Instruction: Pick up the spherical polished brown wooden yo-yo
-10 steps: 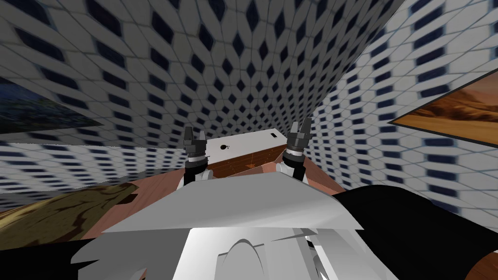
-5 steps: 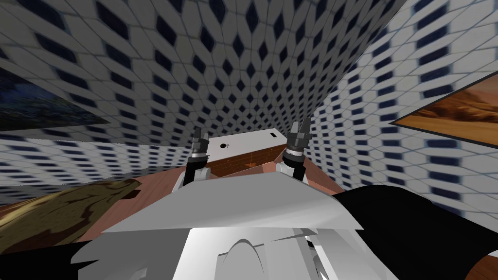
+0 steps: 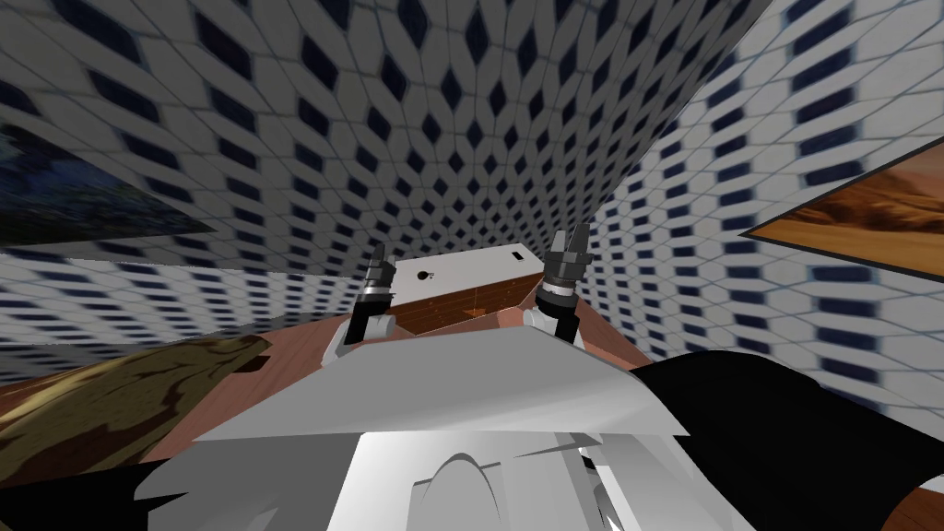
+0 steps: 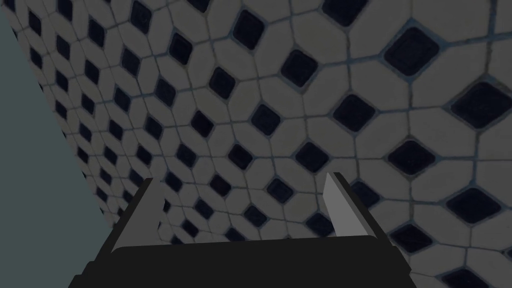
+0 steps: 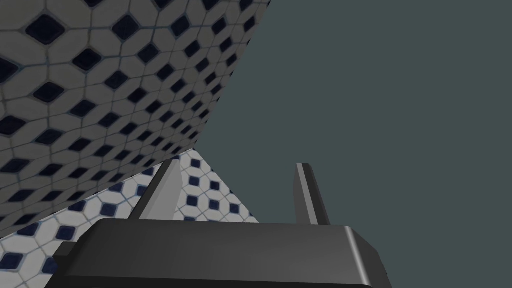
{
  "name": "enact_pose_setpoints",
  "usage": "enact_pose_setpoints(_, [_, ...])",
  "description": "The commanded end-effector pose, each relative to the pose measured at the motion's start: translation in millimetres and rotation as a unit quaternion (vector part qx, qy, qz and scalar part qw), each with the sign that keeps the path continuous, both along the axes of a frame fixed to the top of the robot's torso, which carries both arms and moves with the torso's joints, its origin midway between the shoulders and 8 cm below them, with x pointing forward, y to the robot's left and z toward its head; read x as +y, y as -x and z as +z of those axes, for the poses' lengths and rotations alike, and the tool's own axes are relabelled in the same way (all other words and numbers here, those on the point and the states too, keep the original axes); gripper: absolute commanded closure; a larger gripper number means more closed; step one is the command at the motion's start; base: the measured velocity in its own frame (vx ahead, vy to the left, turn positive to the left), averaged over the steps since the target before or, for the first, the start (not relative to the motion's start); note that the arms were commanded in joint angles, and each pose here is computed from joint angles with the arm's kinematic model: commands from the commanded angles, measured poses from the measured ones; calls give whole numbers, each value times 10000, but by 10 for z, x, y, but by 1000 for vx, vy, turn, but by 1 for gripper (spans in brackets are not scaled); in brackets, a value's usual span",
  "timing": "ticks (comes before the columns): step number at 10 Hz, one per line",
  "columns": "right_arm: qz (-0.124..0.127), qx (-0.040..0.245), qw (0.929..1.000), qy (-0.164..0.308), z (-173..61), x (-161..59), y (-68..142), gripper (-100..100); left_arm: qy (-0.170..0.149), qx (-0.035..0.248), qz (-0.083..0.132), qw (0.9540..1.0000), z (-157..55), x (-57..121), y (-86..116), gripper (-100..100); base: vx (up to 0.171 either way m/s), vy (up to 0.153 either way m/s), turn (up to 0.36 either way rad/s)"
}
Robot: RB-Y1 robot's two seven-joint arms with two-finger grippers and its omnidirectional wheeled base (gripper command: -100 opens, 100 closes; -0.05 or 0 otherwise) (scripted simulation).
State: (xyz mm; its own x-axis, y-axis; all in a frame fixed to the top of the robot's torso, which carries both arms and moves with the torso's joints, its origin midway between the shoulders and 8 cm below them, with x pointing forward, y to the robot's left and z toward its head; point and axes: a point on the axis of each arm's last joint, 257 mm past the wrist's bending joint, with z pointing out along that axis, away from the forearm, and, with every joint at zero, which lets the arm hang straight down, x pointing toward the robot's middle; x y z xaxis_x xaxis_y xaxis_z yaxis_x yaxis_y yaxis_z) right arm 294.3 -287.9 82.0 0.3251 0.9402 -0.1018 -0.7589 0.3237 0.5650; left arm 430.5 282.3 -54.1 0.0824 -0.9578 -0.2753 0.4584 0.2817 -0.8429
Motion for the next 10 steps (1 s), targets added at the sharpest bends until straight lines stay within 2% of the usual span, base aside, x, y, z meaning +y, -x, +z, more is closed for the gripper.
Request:
enact_pose_setpoints(1, [0,0,10000,0,0,0,0,0,-20,146,54,9999,-47,76,-97,-100,-20,-28,14])
enact_pose_setpoints(2, [0,0,10000,0,0,0,0,0,-53,353,143,9993,-151,185,-215,-100,-27,-27,25])
enact_pose_setpoints(3, [0,0,10000,0,0,0,0,0,-50,395,154,9991,-170,191,-224,-100,-21,-25,10])
enact_pose_setpoints(4, [0,0,10000,0,0,0,0,0,-72,588,250,9979,-267,306,-335,-100,-25,-32,21])
enact_pose_setpoints(5, [0,0,10000,0,0,0,0,0,-68,648,266,9975,-296,314,-346,-100,-20,-27,9])
enact_pose_setpoints(6, [0,0,10000,0,0,0,0,0,-78,838,370,9958,-391,436,-452,-100,-18,-27,14])
enact_pose_setpoints(7, [0,0,10000,0,0,0,0,0,-72,907,388,9951,-425,446,-463,-100,-15,-23,9])
enact_pose_setpoints(10, [0,0,10000,0,0,0,0,0,-48,1317,620,9893,-633,703,-660,-100,-14,-28,8])
